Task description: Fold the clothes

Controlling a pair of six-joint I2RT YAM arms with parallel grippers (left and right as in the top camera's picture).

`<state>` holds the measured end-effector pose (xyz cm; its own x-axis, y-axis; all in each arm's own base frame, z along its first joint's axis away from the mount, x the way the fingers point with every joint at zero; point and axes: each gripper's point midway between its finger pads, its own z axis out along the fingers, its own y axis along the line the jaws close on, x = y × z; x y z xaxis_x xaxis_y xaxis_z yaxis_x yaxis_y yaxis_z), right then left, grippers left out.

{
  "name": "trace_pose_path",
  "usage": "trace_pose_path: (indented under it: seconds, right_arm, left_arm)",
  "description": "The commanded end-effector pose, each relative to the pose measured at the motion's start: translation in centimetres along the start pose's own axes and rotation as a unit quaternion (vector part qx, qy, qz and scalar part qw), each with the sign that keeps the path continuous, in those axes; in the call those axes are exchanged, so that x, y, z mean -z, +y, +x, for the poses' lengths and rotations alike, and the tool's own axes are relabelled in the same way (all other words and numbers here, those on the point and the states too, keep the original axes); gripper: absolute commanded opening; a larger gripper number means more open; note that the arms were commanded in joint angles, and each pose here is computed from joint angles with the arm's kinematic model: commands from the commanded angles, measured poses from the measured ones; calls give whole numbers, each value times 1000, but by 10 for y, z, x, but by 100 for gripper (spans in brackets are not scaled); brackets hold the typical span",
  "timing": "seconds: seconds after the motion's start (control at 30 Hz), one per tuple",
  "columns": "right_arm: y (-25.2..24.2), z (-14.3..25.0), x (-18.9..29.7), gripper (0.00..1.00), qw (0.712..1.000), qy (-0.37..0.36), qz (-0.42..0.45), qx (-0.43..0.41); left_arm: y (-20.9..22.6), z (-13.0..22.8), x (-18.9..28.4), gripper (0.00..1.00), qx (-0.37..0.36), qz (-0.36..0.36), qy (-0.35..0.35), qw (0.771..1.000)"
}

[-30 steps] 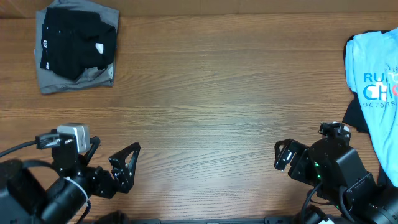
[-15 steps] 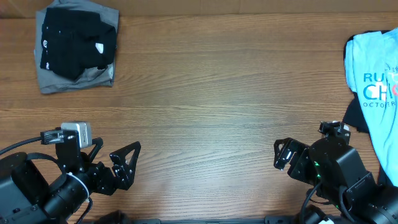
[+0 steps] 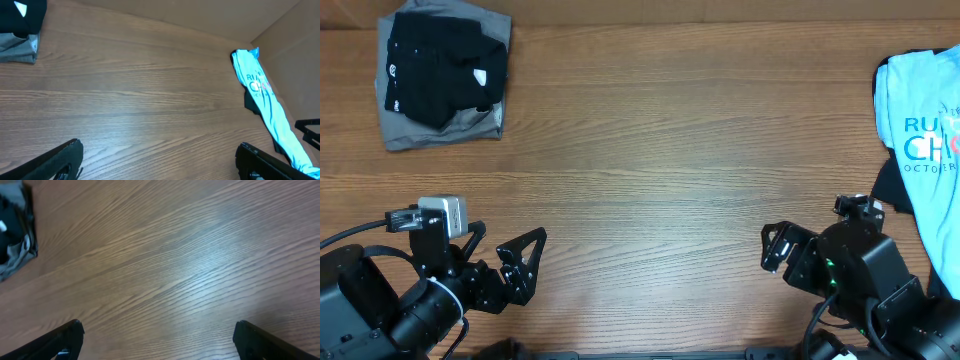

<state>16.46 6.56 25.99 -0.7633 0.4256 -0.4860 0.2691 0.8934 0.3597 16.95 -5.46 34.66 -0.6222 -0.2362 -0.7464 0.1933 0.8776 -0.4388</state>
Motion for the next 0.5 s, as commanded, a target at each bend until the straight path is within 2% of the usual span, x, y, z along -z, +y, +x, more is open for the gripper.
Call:
trace_pose_path:
  seconds: [0.0, 0.2, 0.47]
  right_arm:
    - [-15, -14, 3, 100, 999, -36, 24, -33]
    - [-38, -36, 8, 100, 985, -124, 4, -116]
    - [-37, -42, -32, 100, 968, -234, -90, -19]
  left_arm:
    - [-4, 1, -1, 100, -7, 12, 1, 1000]
    - [-4, 1, -1, 100, -7, 12, 1, 1000]
    - [-4, 1, -1, 100, -7, 12, 1, 1000]
